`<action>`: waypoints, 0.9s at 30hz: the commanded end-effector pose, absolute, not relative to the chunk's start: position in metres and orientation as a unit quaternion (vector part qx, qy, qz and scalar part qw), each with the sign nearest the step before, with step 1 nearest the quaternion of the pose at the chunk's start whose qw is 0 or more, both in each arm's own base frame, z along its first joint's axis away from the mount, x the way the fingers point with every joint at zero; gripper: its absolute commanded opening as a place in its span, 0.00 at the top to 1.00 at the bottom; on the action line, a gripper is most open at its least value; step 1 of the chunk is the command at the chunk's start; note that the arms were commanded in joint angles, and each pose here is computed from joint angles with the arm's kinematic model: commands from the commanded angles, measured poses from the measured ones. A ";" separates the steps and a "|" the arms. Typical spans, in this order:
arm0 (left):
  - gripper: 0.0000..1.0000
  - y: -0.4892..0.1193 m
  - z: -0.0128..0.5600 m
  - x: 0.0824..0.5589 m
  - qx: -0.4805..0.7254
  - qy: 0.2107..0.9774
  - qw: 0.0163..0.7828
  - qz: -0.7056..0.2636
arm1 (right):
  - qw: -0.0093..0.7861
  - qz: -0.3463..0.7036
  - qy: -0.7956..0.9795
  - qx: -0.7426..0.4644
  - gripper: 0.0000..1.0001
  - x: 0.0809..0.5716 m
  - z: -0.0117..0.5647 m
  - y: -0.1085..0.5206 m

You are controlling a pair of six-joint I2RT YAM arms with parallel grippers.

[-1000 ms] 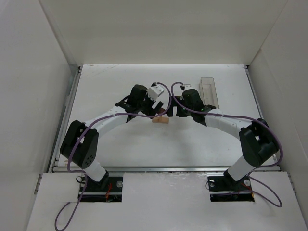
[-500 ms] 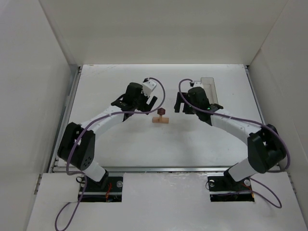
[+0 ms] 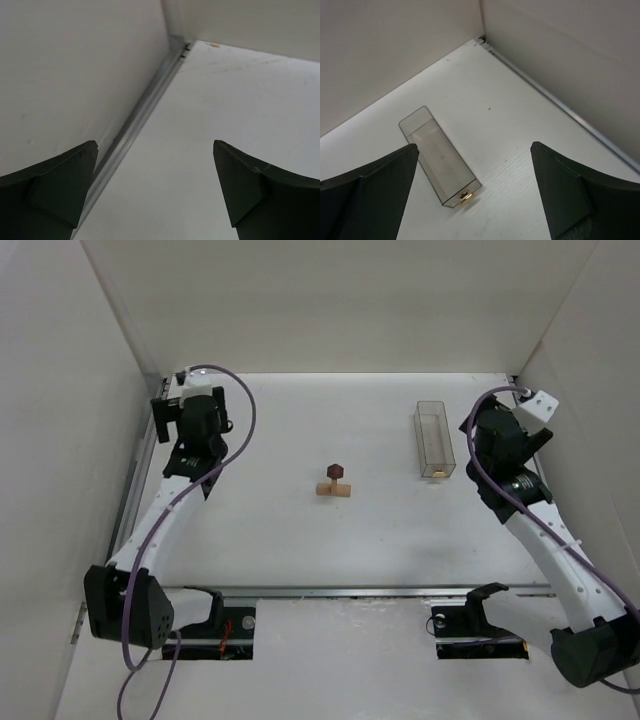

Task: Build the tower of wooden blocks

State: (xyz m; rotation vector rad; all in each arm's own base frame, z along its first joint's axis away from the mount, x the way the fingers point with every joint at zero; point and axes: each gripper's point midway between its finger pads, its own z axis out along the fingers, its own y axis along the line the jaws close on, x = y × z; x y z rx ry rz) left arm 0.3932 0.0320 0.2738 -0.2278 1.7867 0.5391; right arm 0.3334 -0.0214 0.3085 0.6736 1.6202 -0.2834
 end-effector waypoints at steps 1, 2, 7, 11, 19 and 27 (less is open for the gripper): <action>0.00 0.078 0.306 0.361 -0.203 0.708 0.616 0.278 | 0.625 -0.198 0.692 0.303 0.00 0.316 0.317 -0.045; 0.00 0.083 0.307 0.357 -0.209 0.705 0.616 0.282 | 0.631 -0.186 0.690 0.302 0.00 0.316 0.323 -0.043; 0.00 0.098 0.293 0.334 -0.225 0.704 0.610 0.285 | 0.636 -0.159 0.689 0.309 0.00 0.320 0.330 -0.036; 0.00 0.094 0.286 0.331 -0.227 0.711 0.609 0.269 | 0.639 -0.155 0.676 0.333 0.00 0.315 0.342 -0.041; 0.00 0.089 0.289 0.332 -0.220 0.712 0.618 0.250 | 0.647 -0.142 0.669 0.337 0.00 0.301 0.347 -0.044; 0.00 0.087 0.289 0.330 -0.213 0.715 0.620 0.242 | 0.659 -0.120 0.668 0.324 0.00 0.292 0.353 -0.042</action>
